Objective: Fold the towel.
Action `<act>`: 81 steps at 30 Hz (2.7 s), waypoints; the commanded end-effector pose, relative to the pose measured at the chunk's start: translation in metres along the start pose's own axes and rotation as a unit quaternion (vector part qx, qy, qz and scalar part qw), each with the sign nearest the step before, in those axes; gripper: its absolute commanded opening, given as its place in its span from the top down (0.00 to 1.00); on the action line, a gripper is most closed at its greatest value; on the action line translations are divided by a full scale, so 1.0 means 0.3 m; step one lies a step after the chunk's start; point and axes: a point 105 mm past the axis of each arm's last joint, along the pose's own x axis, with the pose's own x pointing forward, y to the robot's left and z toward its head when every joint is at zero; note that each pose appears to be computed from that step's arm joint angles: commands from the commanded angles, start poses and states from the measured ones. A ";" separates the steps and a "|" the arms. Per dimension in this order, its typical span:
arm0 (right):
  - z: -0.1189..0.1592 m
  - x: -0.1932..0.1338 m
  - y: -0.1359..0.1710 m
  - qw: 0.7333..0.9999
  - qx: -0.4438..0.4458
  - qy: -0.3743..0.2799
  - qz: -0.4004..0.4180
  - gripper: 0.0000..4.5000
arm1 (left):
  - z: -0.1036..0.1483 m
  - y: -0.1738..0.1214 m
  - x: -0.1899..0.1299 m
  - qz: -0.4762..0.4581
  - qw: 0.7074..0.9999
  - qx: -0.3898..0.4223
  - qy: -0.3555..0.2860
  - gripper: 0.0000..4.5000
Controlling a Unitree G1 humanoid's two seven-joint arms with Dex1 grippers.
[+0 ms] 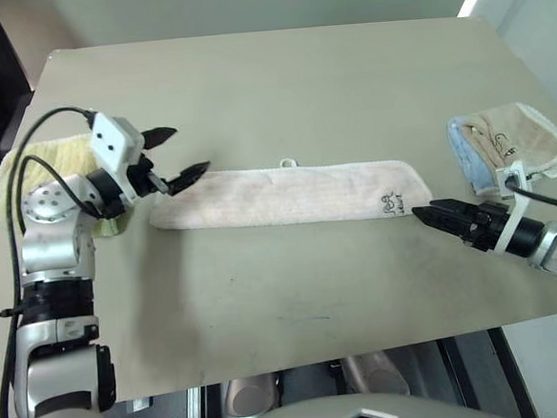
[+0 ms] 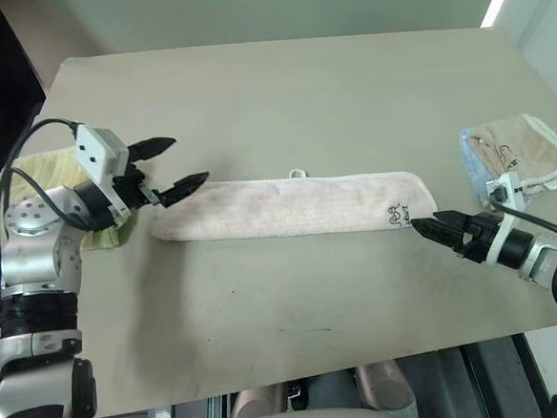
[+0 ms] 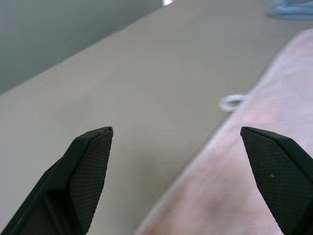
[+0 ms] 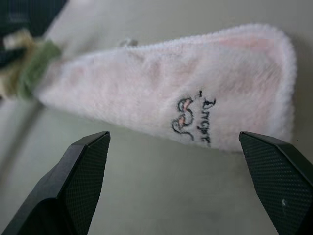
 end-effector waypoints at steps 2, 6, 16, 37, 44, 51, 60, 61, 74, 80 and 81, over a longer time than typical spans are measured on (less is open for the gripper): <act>-0.021 -0.019 -0.004 0.997 0.069 -0.004 -0.031 0.01 | 0.060 -0.041 0.016 -0.026 0.999 0.009 -0.029 0.00; -0.046 -0.017 -0.013 0.992 0.122 -0.012 -0.042 0.01 | 0.063 -0.071 0.031 -0.041 0.999 0.004 -0.033 0.00; -0.032 0.080 -0.078 0.969 0.225 -0.055 -0.085 0.01 | 0.074 -0.105 0.057 -0.050 0.998 -0.001 -0.041 0.00; 0.086 0.095 -0.147 0.948 0.250 -0.131 -0.149 0.70 | 0.091 -0.097 0.056 -0.040 0.998 0.005 -0.046 0.00; 0.157 0.011 -0.169 0.944 0.227 -0.182 -0.159 0.98 | 0.082 -0.141 0.092 -0.062 0.996 -0.021 -0.054 0.00; 0.228 -0.071 -0.159 0.959 0.128 -0.180 -0.175 0.98 | 0.048 -0.226 0.108 -0.110 0.992 -0.043 -0.047 0.00; 0.285 0.008 0.000 0.961 -0.233 -0.048 -0.140 0.98 | 0.038 -0.287 0.126 -0.140 0.987 -0.064 -0.048 0.00; 0.270 0.028 0.009 0.951 -0.277 -0.022 -0.136 0.98 | 0.034 -0.296 0.125 -0.144 0.986 -0.067 -0.047 0.00; 0.137 0.331 0.220 0.833 -0.546 0.090 0.033 0.98 | 0.018 -0.340 0.113 -0.151 0.984 -0.083 -0.039 0.00; 0.082 0.414 0.272 0.824 -0.552 0.102 0.074 0.98 | 0.017 -0.345 0.112 -0.149 0.985 -0.083 -0.037 0.00; 0.064 0.427 0.276 0.823 -0.552 0.107 0.080 0.98 | 0.016 -0.344 0.110 -0.148 0.985 -0.083 -0.037 0.00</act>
